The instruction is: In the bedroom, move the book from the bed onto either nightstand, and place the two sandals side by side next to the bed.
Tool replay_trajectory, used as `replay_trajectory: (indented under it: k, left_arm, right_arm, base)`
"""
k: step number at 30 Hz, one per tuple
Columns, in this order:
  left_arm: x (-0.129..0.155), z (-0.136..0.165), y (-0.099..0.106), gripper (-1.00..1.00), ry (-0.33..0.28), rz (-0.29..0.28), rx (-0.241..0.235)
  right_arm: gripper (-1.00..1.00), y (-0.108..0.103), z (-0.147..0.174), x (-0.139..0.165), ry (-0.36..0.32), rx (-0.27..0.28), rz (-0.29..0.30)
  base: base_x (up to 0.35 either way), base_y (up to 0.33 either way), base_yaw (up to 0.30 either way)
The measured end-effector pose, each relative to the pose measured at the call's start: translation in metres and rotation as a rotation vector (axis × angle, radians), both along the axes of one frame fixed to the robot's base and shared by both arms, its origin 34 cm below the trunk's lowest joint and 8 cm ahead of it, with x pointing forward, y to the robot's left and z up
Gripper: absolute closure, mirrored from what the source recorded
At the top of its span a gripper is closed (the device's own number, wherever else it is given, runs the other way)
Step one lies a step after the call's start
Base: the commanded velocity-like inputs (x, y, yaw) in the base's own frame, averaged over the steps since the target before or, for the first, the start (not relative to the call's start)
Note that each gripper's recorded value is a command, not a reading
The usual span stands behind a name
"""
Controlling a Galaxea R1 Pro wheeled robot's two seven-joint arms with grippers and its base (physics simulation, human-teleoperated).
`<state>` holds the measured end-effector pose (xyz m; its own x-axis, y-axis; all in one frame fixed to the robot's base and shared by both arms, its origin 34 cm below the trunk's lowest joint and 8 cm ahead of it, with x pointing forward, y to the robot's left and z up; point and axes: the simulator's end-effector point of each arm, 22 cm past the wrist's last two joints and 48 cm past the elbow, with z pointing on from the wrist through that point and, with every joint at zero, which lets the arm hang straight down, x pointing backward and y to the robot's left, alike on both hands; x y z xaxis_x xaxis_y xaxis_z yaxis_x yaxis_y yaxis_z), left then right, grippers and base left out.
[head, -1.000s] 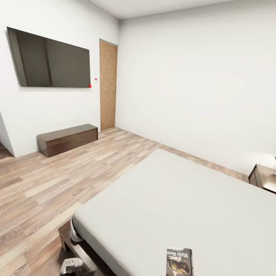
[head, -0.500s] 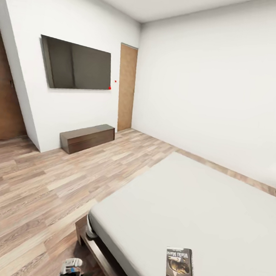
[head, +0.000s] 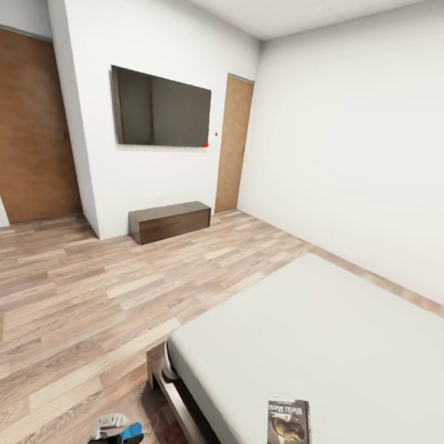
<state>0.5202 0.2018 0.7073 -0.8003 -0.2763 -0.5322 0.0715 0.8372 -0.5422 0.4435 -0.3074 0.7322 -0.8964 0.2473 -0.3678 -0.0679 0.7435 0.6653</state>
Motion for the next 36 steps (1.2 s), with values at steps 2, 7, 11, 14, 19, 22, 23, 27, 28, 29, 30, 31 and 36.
replay_trajectory:
  k: [2, 7, 11, 14, 19, 22, 23, 27, 28, 29, 30, 31, 36]
  left_arm:
    - [-0.001, -0.006, 0.008, -1.00, 0.013, 0.017, 0.036]
    - [-0.053, -0.042, 0.025, -1.00, 0.078, -0.084, 0.203]
    - [-0.084, -0.056, 0.027, -1.00, 0.095, -0.172, 0.255]
    - [-0.089, -0.059, 0.031, -1.00, 0.100, -0.182, 0.279]
    - [-0.087, -0.062, 0.041, -1.00, 0.103, -0.153, 0.324]
    - [-0.087, -0.063, 0.043, -1.00, 0.104, -0.146, 0.332]
    - [-0.087, -0.063, 0.043, -1.00, 0.104, -0.145, 0.333]
    - [-0.087, -0.063, 0.042, -1.00, 0.104, -0.146, 0.333]
    - [-0.087, -0.063, 0.041, -1.00, 0.104, -0.146, 0.332]
    - [-0.088, -0.063, 0.041, -1.00, 0.105, -0.146, 0.332]
    - [-0.088, -0.063, 0.041, -1.00, 0.105, -0.146, 0.332]
    - [-0.087, -0.063, 0.041, -1.00, 0.104, -0.146, 0.332]
    - [-0.087, -0.063, 0.041, -1.00, 0.104, -0.146, 0.331]
  right_arm:
    - [1.00, 0.000, 0.000, 0.000, 0.000, 0.000, 0.000]
    - [1.00, 0.000, 0.000, 0.000, 0.001, 0.000, 0.000]
    - [1.00, 0.000, 0.000, 0.000, 0.000, 0.000, 0.000]
    - [1.00, 0.000, 0.000, 0.000, 0.000, 0.000, 0.000]
    - [1.00, 0.000, 0.000, 0.000, 0.000, 0.000, 0.000]
    - [1.00, 0.000, 0.000, 0.000, 0.000, 0.000, -0.001]
    - [1.00, 0.000, 0.000, 0.000, 0.000, 0.000, 0.000]
    - [1.00, 0.000, 0.000, 0.000, 0.001, 0.000, 0.000]
    - [1.00, 0.000, 0.000, 0.000, 0.000, 0.000, 0.000]
    - [1.00, 0.000, 0.000, 0.000, 0.001, -0.001, -0.001]
    - [1.00, 0.000, 0.000, 0.000, 0.001, -0.001, 0.000]
    - [1.00, 0.000, 0.000, 0.000, 0.001, -0.001, -0.001]
    - [1.00, -0.001, 0.000, 0.000, 0.001, -0.002, -0.001]
  base:
    - [0.000, 0.000, 0.277]
    - [0.000, 0.000, 0.277]
    - [0.000, 0.000, 0.278]
    - [0.000, 0.000, 0.281]
    - [0.000, 0.000, 0.281]
    - [0.000, 0.000, 0.281]
    - [0.000, 0.000, 0.281]
    - [0.000, 0.000, 0.281]
    - [0.000, 0.000, 0.281]
    - [0.000, 0.000, 0.281]
    - [0.000, 0.000, 0.281]
    - [0.000, 0.000, 0.281]
    - [0.000, 0.000, 0.281]
